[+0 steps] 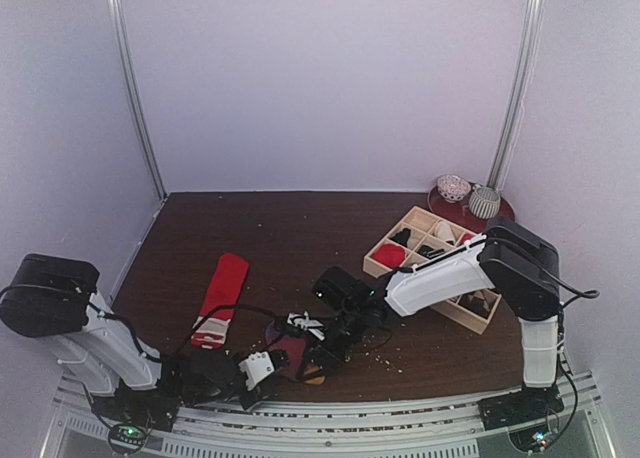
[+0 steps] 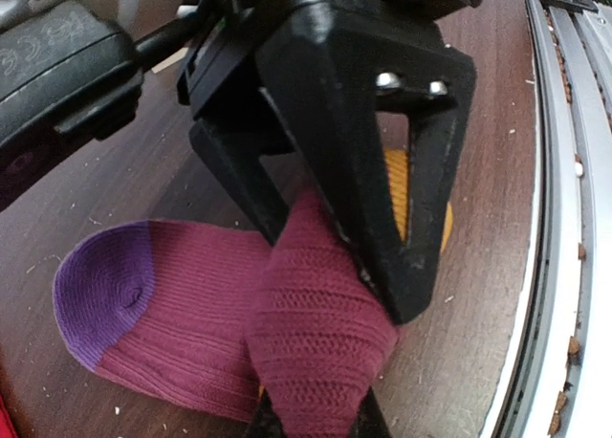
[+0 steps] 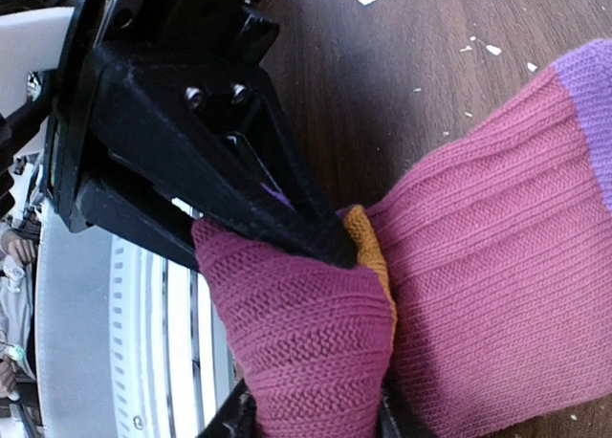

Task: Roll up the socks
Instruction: Roll a pair of socks at the center of the board.

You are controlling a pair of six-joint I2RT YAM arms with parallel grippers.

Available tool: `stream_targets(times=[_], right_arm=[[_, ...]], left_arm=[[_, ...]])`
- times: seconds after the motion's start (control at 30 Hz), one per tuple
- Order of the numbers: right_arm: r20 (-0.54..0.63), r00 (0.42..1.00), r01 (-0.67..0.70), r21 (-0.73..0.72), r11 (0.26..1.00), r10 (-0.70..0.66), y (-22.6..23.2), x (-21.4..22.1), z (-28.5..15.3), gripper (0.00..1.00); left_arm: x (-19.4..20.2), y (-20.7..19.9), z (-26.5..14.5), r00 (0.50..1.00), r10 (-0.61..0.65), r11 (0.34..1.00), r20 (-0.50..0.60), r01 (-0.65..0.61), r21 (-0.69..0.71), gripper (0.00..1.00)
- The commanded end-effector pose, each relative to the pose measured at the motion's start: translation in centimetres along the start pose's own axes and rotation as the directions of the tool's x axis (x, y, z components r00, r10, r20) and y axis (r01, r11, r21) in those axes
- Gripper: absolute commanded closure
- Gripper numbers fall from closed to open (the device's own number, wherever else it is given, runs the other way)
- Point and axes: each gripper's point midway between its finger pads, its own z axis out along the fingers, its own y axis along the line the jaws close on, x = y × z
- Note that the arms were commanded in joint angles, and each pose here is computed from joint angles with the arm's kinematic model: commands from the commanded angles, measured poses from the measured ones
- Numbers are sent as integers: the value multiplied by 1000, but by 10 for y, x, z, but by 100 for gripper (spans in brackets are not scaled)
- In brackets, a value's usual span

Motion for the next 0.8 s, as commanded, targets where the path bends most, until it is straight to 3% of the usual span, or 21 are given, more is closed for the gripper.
stream_targets(times=[0.0, 0.17, 0.23, 0.3, 0.4, 0.53, 0.77], right_arm=[[-176, 974, -130, 91, 987, 144, -19, 71, 15, 62], [114, 989, 64, 250, 966, -95, -16, 14, -35, 56], [219, 937, 183, 355, 917, -272, -6, -5, -63, 52], [248, 861, 299, 459, 837, -444, 6, -15, -80, 49], [199, 762, 425, 565, 707, -617, 20, -11, -86, 47], [158, 677, 513, 599, 615, -719, 32, -5, -79, 46], [32, 649, 607, 580, 543, -760, 20, -4, -52, 46]], left_arm=[[-3, 3, 4, 986, -166, 986, 10, 166, -8, 100], [35, 3, 0, 935, -332, 943, -127, 333, -13, 100], [49, -2, 0, 900, -387, 919, -199, 393, -8, 100], [61, -7, -1, 868, -425, 899, -258, 439, -4, 100], [74, -13, -3, 823, -472, 868, -318, 496, -4, 100], [85, -18, -4, 786, -502, 844, -361, 537, -5, 100], [92, -24, -4, 775, -498, 838, -390, 546, 14, 100]])
